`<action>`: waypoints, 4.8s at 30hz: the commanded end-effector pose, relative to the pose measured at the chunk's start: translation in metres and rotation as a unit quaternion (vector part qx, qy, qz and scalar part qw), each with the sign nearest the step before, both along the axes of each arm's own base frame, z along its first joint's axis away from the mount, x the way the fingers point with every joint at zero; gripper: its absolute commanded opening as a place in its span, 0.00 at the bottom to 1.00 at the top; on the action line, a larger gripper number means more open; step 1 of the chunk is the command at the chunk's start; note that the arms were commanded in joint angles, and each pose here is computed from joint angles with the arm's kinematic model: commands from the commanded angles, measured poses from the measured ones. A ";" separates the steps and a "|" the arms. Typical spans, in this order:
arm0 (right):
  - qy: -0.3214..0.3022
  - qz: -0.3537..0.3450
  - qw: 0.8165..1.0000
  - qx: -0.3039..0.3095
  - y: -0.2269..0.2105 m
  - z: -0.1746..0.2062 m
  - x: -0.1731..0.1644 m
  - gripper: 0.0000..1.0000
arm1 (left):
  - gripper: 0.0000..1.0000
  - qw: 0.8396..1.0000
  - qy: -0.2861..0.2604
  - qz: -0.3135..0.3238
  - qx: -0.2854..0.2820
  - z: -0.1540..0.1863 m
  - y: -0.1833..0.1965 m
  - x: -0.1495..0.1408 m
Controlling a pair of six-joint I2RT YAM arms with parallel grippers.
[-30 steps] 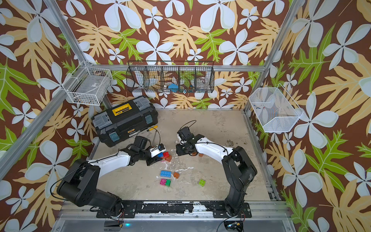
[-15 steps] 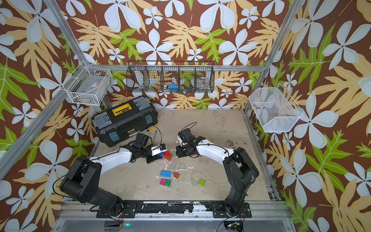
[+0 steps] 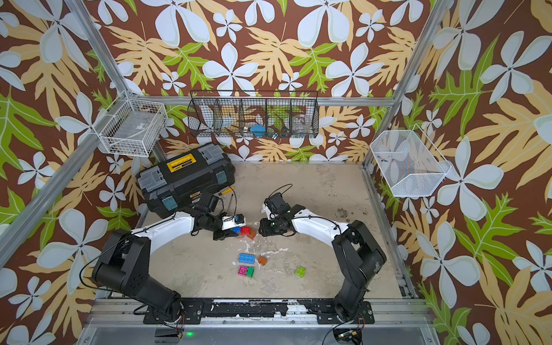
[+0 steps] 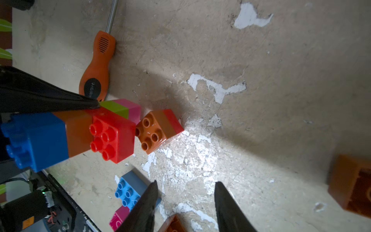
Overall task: Assemble the letter h with lego
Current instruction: Assemble the lego brick with the lego brick.
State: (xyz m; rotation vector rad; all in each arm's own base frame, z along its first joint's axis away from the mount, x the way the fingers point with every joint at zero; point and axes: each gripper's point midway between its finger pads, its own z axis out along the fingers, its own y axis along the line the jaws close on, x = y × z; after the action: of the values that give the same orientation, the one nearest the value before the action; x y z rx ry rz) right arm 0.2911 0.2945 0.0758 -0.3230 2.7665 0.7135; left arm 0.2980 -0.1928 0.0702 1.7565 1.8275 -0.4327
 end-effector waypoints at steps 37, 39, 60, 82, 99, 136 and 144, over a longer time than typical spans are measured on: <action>0.153 -0.167 0.966 0.121 0.036 -0.006 -0.016 0.50 | 0.35 0.982 0.074 -0.176 0.001 -0.015 0.003 0.023; 0.152 -0.171 0.966 0.118 0.033 -0.009 -0.014 0.49 | 0.33 0.981 0.071 -0.179 -0.008 -0.012 0.000 0.023; 0.153 -0.192 0.964 0.105 0.025 -0.025 -0.001 0.42 | 0.30 0.978 0.064 -0.194 -0.035 0.000 -0.005 0.015; 0.146 -0.195 0.964 0.106 0.020 -0.023 0.000 0.43 | 0.30 0.977 0.072 -0.199 -0.028 -0.010 -0.012 0.010; 0.102 -0.137 0.977 0.131 0.034 0.004 0.012 0.49 | 0.31 0.980 0.073 -0.187 -0.006 -0.017 -0.010 0.019; 0.117 -0.114 0.982 0.090 0.043 -0.019 0.005 0.29 | 0.31 0.976 0.088 -0.201 0.007 -0.025 -0.004 0.010; 0.114 -0.115 0.985 0.067 0.035 -0.028 0.002 0.21 | 0.31 0.977 0.081 -0.198 0.012 -0.023 -0.004 0.013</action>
State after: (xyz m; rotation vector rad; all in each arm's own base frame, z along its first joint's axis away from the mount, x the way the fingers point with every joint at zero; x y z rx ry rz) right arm 0.3043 0.3485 0.0708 0.0918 2.7896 1.0731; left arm 0.3147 -0.2043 0.0528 2.1176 1.5532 -0.7525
